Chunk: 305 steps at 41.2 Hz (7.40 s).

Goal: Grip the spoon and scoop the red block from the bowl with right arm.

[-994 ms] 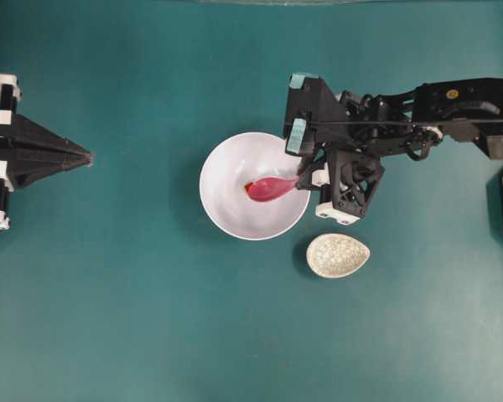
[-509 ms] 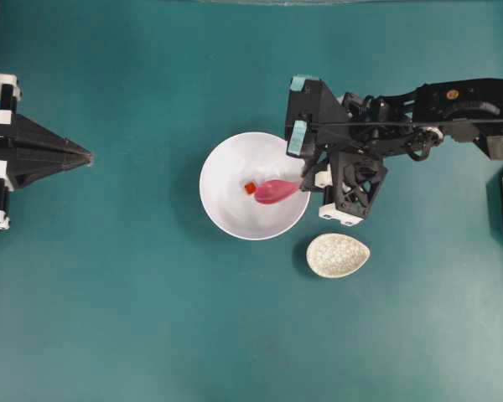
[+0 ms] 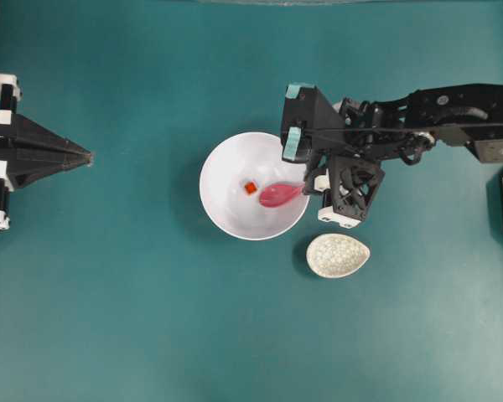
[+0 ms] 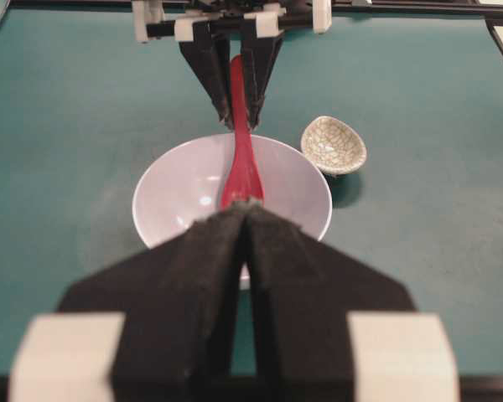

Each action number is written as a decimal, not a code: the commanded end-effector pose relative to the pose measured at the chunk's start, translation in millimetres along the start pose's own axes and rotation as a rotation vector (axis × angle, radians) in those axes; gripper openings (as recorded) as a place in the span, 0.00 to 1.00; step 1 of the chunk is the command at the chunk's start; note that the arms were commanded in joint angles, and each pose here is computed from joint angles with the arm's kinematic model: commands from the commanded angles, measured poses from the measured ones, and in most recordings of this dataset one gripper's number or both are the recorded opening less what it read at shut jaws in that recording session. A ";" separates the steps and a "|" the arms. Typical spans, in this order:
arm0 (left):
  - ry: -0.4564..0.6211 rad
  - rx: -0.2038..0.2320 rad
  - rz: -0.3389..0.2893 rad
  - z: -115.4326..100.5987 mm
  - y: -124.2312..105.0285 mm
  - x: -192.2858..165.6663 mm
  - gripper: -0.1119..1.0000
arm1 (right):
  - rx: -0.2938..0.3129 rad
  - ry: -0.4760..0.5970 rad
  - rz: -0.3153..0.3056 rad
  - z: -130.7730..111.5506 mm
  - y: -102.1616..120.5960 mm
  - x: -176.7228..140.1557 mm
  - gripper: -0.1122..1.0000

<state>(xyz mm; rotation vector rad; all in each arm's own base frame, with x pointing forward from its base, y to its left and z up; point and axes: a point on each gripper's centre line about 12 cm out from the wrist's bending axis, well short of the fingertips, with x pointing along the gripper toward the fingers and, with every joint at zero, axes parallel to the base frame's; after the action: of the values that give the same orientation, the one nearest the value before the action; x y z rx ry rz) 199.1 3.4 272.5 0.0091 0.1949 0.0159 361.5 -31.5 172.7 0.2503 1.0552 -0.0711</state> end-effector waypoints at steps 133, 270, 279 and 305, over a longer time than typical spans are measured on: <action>-0.029 -0.016 0.002 11.5 0.4 0.5 0.10 | -0.197 -0.747 -0.034 -39.6 12.6 -46.6 0.32; -0.066 -0.046 0.000 15.8 0.4 0.6 0.10 | -0.202 -0.926 -0.011 -3.7 21.0 -112.7 0.32; -0.069 -0.046 0.002 16.6 0.7 0.6 0.10 | -0.203 -0.932 -0.009 -2.9 21.6 -113.5 0.32; -0.061 -0.046 0.000 15.2 0.4 0.6 0.10 | -0.202 -0.921 -0.011 -6.2 20.6 -110.3 0.32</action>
<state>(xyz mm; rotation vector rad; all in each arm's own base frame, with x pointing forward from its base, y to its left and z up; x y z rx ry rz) 199.9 3.1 277.0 -0.0380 0.1562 0.0181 303.8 -16.5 258.5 0.0076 0.1794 -0.0753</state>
